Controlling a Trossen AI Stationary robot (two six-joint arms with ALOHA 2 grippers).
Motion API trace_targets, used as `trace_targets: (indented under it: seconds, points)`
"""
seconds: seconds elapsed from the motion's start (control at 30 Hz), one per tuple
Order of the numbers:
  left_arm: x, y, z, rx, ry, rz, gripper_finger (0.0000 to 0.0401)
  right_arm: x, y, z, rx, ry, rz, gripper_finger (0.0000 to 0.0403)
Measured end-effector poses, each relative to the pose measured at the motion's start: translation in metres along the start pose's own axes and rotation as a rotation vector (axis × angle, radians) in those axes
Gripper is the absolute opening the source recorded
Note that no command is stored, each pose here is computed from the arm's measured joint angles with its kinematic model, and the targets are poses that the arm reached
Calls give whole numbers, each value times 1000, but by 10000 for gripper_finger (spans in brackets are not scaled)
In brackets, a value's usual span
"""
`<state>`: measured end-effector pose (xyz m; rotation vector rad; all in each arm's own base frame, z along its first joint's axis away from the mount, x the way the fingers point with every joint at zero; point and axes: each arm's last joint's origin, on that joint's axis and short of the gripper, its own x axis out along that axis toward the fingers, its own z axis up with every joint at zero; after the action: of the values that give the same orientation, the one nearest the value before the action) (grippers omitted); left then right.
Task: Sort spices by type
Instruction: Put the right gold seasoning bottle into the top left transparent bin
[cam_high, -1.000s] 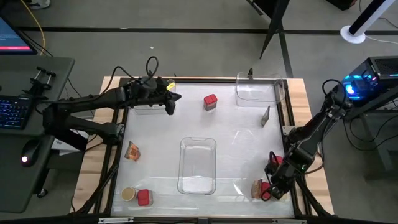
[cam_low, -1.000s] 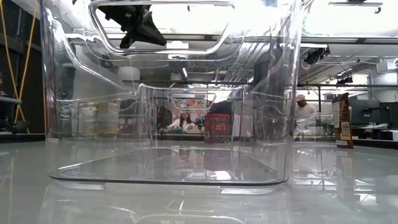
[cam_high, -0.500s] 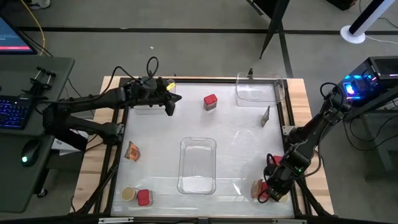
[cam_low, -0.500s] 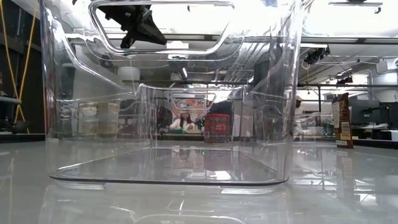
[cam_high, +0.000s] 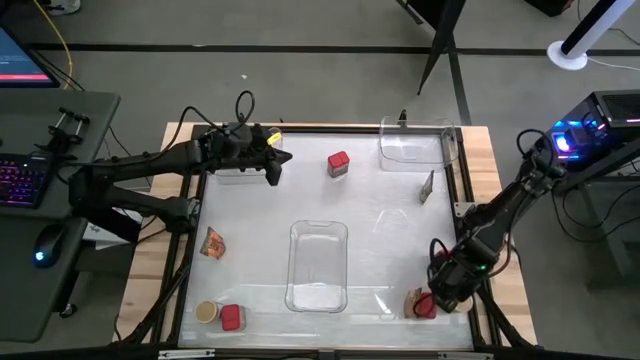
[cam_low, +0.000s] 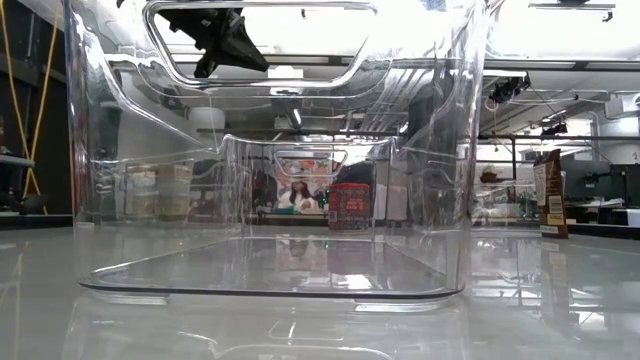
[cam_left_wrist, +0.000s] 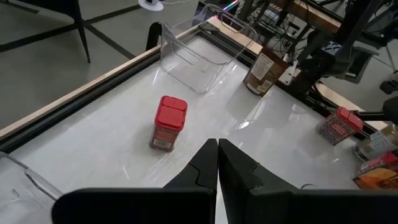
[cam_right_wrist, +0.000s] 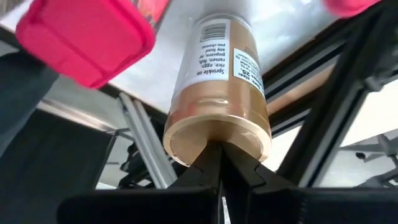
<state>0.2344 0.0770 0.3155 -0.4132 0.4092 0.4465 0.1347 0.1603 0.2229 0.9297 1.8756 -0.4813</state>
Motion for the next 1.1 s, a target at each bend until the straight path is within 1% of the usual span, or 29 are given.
trace_targets:
  seconds: [0.17, 0.6, 0.73, 0.93, 1.1]
  points:
    - [0, 0, 0, 0, 0, 0, 0, -5, -1, 11, 7, -37, -2, 0]
    - [0, 0, 0, 0, 0, 0, 0, -19, -6, 39, -23, -60, 3, 0]
    - [0, 0, 0, 0, 0, 0, 0, -24, -3, 48, -41, -83, 50, 0]
    - [0, 0, 0, 0, 1, 0, 0, -34, 1, 65, -70, -154, 132, 0]
    - [0, 0, 0, 0, 1, -1, 0, -44, 2, 83, -78, -257, 195, 0]
